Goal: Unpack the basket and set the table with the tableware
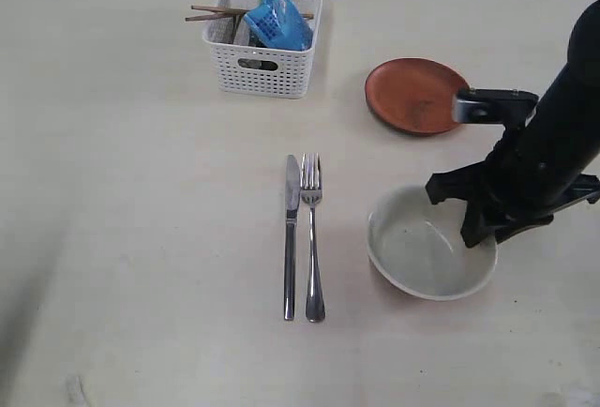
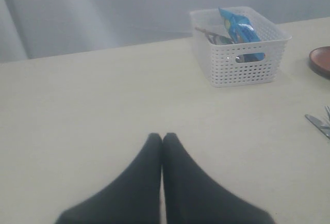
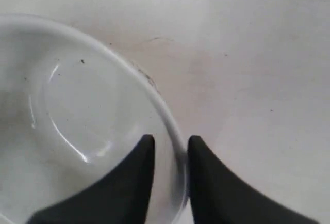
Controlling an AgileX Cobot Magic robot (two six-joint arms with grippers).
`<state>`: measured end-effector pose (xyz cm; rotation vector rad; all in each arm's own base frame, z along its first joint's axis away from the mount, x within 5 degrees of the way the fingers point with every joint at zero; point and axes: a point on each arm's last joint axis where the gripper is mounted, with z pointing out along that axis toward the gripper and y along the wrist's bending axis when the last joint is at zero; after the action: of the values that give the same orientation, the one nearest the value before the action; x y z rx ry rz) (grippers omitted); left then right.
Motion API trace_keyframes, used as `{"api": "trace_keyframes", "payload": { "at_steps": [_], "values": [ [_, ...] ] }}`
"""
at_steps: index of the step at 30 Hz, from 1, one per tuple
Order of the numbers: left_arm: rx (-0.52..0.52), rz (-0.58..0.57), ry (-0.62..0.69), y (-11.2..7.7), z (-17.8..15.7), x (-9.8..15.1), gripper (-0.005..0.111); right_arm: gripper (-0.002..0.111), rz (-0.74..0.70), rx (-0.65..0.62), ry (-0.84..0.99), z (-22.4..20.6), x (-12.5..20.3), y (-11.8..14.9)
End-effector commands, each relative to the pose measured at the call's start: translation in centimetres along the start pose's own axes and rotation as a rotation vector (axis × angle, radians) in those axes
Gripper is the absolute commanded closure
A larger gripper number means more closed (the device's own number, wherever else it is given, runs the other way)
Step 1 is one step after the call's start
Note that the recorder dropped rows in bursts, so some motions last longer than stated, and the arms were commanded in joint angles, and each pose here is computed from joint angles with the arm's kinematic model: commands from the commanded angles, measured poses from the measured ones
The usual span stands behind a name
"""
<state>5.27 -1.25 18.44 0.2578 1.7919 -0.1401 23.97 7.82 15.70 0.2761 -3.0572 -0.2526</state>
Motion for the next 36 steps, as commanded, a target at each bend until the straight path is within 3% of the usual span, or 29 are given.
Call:
{"api": "trace_keyframes", "payload": {
  "at_steps": [1, 9, 14, 21, 25, 36],
  "values": [
    [0.006, 0.002, -0.001, 0.0, 0.0, 0.0, 0.107, 0.062, 0.001, 0.007, 0.013, 0.1, 0.2, -0.2],
    [0.006, 0.002, -0.001, 0.0, 0.0, 0.0, 0.107, 0.06, -0.025, -0.01, -0.023, -3.6, -0.6, 0.6],
    [0.006, 0.002, -0.001, 0.0, 0.0, 0.0, 0.107, 0.06, 0.021, -0.054, -0.196, -8.5, -2.7, 2.0],
    [0.006, 0.002, -0.001, 0.0, 0.0, 0.0, 0.107, 0.058, -0.001, -0.136, -0.46, -12.7, -7.0, 7.1],
    [0.006, 0.002, -0.001, 0.0, 0.0, 0.0, 0.107, 0.048, 0.013, -0.176, -0.493, -12.8, -11.2, 10.0],
    [0.006, 0.002, -0.001, 0.0, 0.0, 0.0, 0.107, 0.048, -0.036, -0.245, -0.568, -8.4, -21.9, 16.4]
  ]
}}
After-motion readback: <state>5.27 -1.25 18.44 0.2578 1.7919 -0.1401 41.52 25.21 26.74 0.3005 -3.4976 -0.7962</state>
